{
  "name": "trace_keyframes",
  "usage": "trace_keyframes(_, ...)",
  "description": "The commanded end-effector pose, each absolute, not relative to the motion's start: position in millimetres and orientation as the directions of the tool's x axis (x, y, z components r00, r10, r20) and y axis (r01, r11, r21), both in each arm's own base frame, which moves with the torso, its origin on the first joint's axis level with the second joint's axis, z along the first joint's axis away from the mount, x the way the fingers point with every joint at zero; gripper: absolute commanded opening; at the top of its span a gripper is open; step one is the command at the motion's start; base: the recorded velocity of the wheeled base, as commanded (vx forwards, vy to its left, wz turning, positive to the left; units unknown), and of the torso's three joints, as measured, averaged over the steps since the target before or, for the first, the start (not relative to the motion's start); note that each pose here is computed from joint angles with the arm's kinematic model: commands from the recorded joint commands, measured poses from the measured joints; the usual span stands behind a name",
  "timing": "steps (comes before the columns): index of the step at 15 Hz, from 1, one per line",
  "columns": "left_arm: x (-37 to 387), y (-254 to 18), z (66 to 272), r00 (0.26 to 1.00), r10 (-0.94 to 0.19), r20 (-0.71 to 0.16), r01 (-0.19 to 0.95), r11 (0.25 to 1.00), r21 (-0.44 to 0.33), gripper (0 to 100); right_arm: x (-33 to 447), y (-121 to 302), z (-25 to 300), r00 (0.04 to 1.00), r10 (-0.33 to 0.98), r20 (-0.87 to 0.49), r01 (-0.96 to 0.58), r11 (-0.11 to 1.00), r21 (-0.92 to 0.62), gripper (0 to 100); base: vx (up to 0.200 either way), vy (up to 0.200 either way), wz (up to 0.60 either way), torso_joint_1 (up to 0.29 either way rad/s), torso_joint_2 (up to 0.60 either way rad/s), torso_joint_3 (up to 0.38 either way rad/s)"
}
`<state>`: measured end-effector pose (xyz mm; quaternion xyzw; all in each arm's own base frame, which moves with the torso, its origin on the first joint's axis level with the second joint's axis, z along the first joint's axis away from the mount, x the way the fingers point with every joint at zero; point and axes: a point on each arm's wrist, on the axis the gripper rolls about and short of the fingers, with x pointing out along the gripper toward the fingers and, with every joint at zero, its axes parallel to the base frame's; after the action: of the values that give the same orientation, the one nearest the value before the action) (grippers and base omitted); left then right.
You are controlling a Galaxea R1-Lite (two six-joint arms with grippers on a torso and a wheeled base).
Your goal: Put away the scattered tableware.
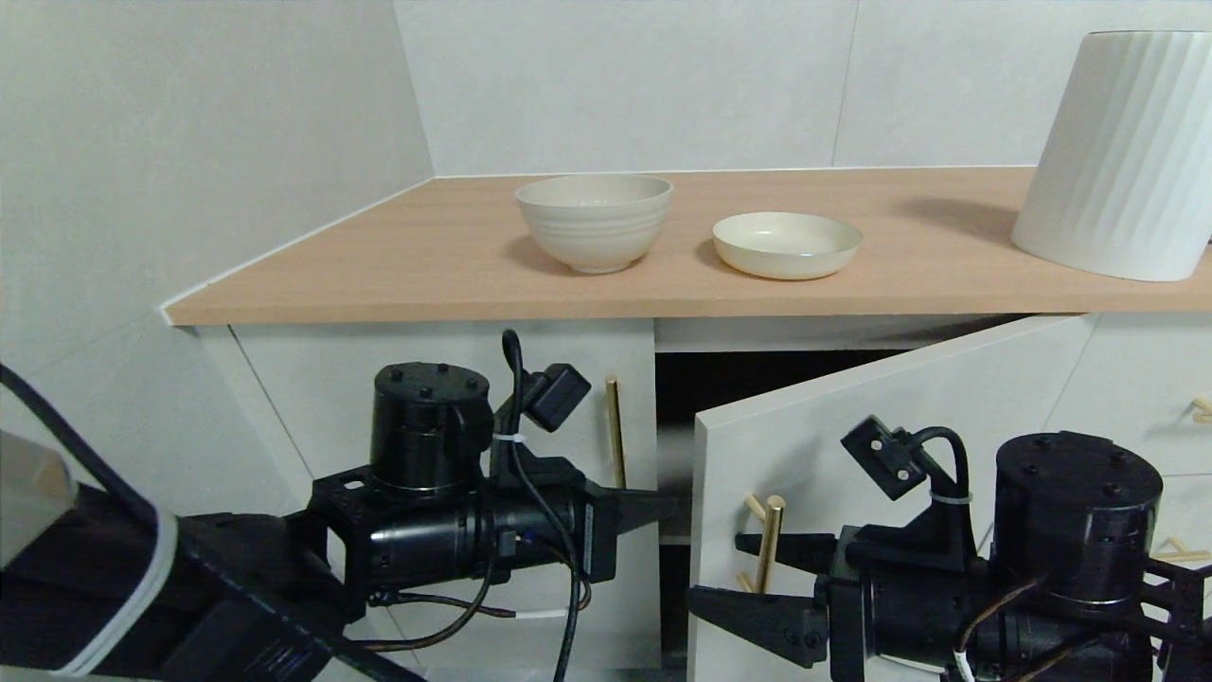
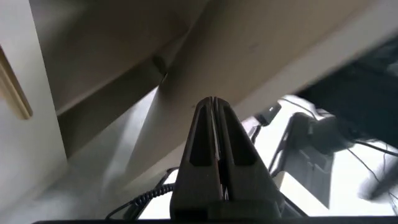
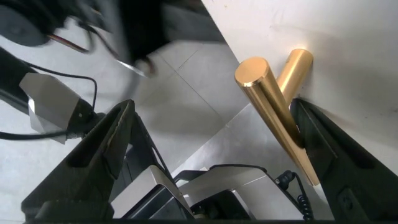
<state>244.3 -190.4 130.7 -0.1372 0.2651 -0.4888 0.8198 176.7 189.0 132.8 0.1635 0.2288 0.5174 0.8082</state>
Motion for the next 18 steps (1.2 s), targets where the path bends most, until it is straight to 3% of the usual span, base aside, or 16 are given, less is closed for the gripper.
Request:
trace_keyframes(1, 253.8, -198.8, 103.6, 0.380, -0.857, -0.347, 0.701, 0.512, -0.496, 0, 176.5, 188.9, 133.3, 0.360, 0.911, -0.199, -0.762, 0.411, 0.500, 100, 0.000, 0.000, 0.00, 0.000, 0.00, 0.000)
trace_keyframes(8, 245.6, -214.0, 104.0, 0.362, -0.880, -0.307, 0.741, 0.471, -0.478, 0, 174.4, 185.4, 133.9, 0.372, 0.907, -0.198, -0.763, 0.420, 0.492, 100, 0.000, 0.000, 0.00, 0.000, 0.00, 0.000)
trace_keyframes(16, 243.4, -218.1, 108.2, 0.356, -0.894, -0.273, 0.763, 0.446, -0.468, 0, 173.1, 163.5, 131.8, 0.594, 0.773, -0.225, -0.662, 0.628, 0.410, 100, 0.000, 0.000, 0.00, 0.000, 0.00, 0.000)
trace_keyframes(18, 241.9, -219.6, 108.8, 0.351, -0.897, -0.270, 0.766, 0.441, -0.468, 0, 163.7, 156.3, 130.4, 0.612, 0.756, -0.233, -0.656, 0.649, 0.384, 100, 0.000, 0.000, 0.00, 0.000, 0.00, 0.000)
